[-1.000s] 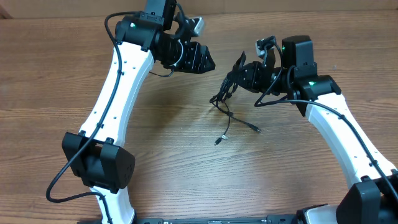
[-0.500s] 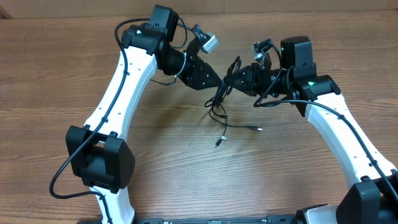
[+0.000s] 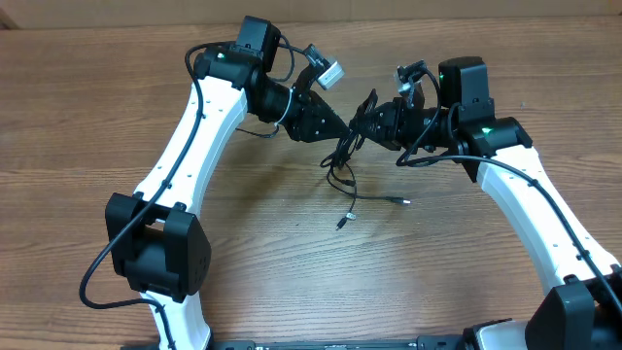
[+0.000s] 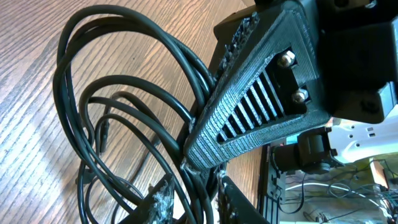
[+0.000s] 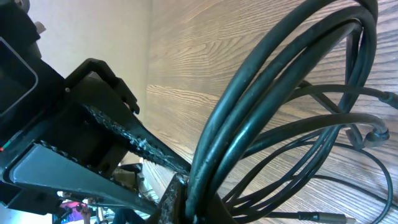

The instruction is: Untangle cables

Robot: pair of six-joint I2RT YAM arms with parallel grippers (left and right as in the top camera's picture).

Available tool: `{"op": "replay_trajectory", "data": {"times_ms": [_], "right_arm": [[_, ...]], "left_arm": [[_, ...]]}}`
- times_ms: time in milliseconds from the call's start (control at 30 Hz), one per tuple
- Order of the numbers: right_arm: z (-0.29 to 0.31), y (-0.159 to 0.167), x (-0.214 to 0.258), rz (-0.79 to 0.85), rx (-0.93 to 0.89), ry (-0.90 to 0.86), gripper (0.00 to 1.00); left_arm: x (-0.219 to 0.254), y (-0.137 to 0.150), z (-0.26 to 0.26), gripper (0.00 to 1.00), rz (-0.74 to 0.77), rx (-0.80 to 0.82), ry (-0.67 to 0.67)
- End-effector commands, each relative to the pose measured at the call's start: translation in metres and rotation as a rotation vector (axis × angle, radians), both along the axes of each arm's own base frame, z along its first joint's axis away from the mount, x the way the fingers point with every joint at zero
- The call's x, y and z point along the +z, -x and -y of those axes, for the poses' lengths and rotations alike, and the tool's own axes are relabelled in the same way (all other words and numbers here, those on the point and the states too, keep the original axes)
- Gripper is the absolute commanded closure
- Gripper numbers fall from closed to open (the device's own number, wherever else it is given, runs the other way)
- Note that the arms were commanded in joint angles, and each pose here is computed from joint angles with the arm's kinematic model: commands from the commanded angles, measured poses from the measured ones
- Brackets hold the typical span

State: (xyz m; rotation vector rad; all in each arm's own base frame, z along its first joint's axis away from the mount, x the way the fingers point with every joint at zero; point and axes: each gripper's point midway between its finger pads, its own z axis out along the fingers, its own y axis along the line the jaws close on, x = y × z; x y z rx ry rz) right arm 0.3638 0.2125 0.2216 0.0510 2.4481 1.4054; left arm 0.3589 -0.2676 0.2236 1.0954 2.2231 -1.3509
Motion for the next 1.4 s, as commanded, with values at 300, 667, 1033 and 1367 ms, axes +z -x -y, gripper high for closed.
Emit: {"op": "replay_trajectory", "data": {"times_ms": [300, 667, 1033, 1367], "right_arm": [[-0.004, -0.001, 0.012, 0.023, 0.020, -0.029, 0.96], [-0.002, -0.002, 0.009, 0.015, 0.007, -0.013, 0.96], [0.077, 0.017, -0.076, -0.250, -0.292, 0.482, 0.96], [0.173, 0.052, -0.104, -0.405, -0.521, 0.921, 0.96]], "left_arm": [[-0.010, 0.005, 0.005, 0.64, 0.012, -0.022, -0.030], [-0.024, 0.003, 0.014, 0.96, -0.069, -0.008, -0.028], [-0.010, -0.019, -0.012, 0.96, -0.101, 0.071, 0.064], [0.045, -0.054, -0.063, 0.96, -0.039, 0.256, 0.096]]}}
